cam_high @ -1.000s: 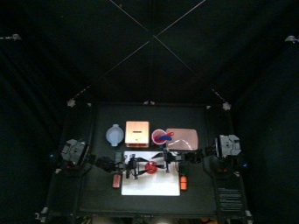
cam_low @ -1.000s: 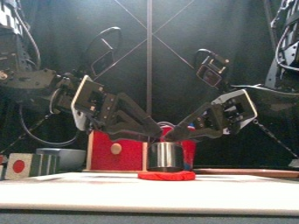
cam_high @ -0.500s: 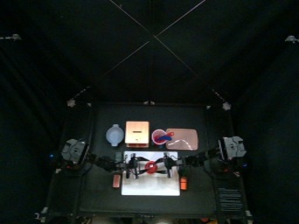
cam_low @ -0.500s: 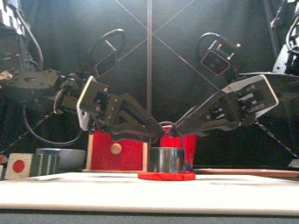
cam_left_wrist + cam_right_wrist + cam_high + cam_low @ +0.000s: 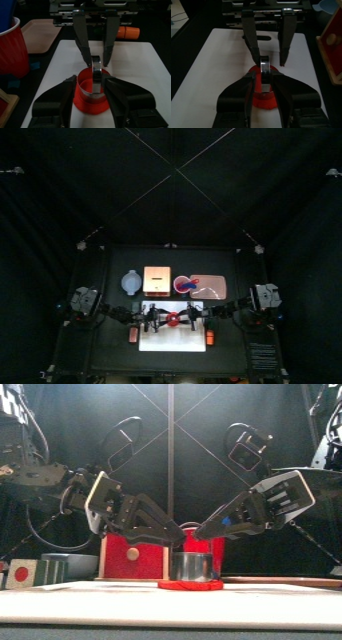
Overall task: Get the cutter from the drawer then cut the dough then place the extra dough in the bowl
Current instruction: Cut the dough
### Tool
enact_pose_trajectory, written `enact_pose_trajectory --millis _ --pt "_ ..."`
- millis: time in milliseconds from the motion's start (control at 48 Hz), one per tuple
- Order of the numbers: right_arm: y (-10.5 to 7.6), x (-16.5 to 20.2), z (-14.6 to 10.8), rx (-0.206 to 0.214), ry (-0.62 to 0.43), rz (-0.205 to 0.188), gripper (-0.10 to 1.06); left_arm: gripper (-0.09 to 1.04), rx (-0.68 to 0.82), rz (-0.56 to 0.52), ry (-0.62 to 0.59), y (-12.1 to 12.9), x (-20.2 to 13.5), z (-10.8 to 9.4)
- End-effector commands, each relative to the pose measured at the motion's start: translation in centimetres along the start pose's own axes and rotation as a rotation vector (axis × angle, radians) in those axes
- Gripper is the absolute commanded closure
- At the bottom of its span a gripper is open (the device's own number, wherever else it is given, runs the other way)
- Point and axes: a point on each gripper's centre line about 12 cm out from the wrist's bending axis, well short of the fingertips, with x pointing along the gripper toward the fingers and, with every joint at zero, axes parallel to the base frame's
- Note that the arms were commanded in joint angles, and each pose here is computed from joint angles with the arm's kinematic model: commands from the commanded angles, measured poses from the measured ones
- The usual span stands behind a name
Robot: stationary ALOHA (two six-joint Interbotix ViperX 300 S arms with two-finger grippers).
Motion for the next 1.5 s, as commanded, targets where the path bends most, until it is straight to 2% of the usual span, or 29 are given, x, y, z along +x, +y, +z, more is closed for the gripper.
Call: enact_pose_trajectory --millis 21,354,583,792,1083,1250,1500 --pt "-0.5 0.3 1.0 -0.002 -0.026 -0.013 0.34 0.25 -0.006 -0.013 -0.021 -0.3 0.1 1.2" --pt "-0.6 0.6 -0.9 0.008 0.057 -0.016 0.34 0.35 -0.016 -0.006 0.001 0.0 -0.2 1.1" --pt "-0.6 0.9 -0.5 0.011 0.045 -0.019 0.35 0.42 -0.021 -0.008 0.042 0.0 -0.2 0.4" --pt "-0.8 1.0 0.4 0.005 0.019 -0.02 0.36 0.43 -0.034 0.0 0.087 0.1 -0.4 -0.3" --pt "-0.7 1.0 0.4 -0.006 0.019 -0.013 0.5 0.43 -0.041 0.006 0.133 0.2 -0.7 -1.2" --pt "-0.7 1.0 0.0 0.004 0.033 -0.015 0.51 0.43 -0.042 -0.005 0.169 0.0 -0.8 -1.6" --pt "-0.6 1.1 -1.7 0.03 0.081 -0.024 0.52 0.43 -0.042 -0.018 0.249 -0.5 -0.6 -3.4"
